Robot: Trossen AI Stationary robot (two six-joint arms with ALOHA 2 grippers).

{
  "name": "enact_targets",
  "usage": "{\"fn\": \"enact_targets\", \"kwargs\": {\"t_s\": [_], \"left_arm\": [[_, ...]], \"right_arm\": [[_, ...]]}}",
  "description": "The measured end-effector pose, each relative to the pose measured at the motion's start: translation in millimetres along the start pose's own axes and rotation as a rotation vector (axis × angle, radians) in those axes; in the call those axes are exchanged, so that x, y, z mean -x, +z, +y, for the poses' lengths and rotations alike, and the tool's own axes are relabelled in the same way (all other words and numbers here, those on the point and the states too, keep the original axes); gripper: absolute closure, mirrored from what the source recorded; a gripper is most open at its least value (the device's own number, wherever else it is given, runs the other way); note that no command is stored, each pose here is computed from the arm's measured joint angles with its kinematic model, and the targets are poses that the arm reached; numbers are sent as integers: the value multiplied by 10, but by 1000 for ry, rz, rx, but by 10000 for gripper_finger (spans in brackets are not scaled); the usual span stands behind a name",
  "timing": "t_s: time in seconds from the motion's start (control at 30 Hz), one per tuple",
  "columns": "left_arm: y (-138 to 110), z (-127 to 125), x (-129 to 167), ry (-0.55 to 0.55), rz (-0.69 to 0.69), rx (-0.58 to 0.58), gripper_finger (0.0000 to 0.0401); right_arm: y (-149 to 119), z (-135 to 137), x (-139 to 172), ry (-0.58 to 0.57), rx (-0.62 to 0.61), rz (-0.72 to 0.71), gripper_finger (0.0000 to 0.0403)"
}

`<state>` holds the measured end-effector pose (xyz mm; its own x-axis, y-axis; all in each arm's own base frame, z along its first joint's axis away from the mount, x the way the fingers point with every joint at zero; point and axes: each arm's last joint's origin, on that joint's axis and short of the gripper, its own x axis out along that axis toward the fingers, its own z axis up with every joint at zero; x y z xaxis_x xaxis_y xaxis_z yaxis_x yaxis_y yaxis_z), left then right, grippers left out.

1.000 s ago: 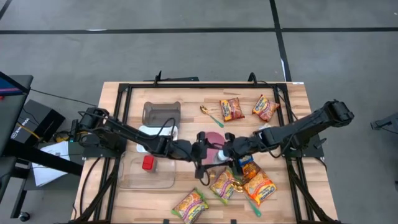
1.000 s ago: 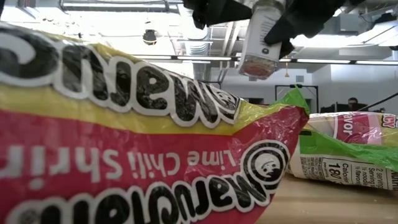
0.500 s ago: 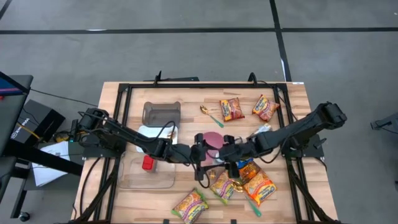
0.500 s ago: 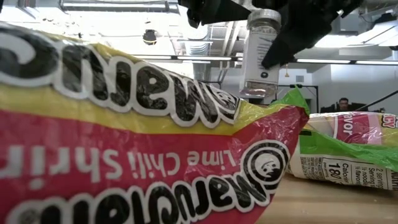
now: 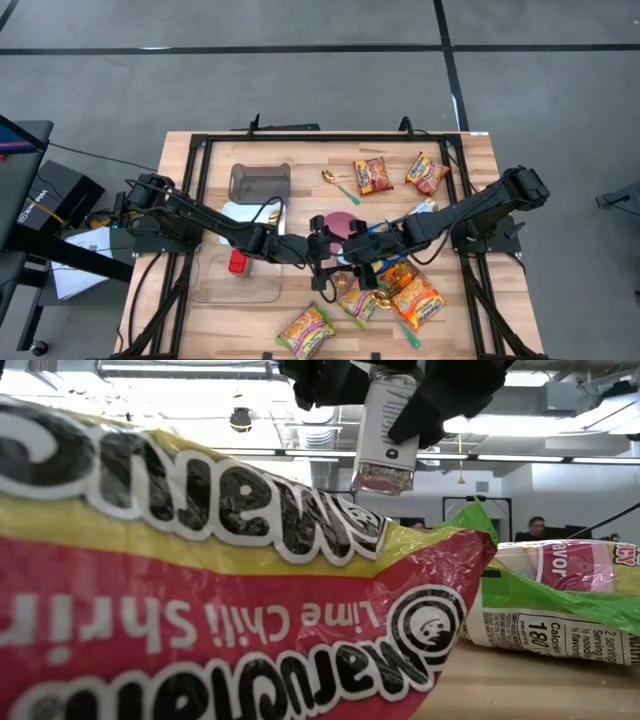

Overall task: Pick & Place Food Item
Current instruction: Put the white spice bottle into the transparent bin

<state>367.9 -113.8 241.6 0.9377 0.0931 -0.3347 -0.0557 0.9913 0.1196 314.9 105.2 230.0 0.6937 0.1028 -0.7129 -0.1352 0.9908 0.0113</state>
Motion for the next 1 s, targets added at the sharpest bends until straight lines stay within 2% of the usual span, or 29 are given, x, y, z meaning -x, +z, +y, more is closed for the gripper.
{"fn": "enact_targets", "kwargs": {"t_s": [0.17, 0.43, 0.53, 0.73, 1.0], "left_arm": [[-5, -1, 0, -3, 5, -2, 120], [-4, -5, -2, -9, 1, 3, 207], [-3, -5, -2, -9, 0, 2, 207], [0, -4, -3, -10, -3, 1, 207], [-4, -3, -3, -7, 1, -20, 207]], "right_arm": [[3, 0, 0, -1, 0, -3, 209], [2, -4, 3, -5, 0, -2, 209], [4, -4, 3, -5, 2, -4, 204], [13, -2, 3, -2, 1, -13, 168], [14, -3, 14, -1, 1, -13, 161]]}}
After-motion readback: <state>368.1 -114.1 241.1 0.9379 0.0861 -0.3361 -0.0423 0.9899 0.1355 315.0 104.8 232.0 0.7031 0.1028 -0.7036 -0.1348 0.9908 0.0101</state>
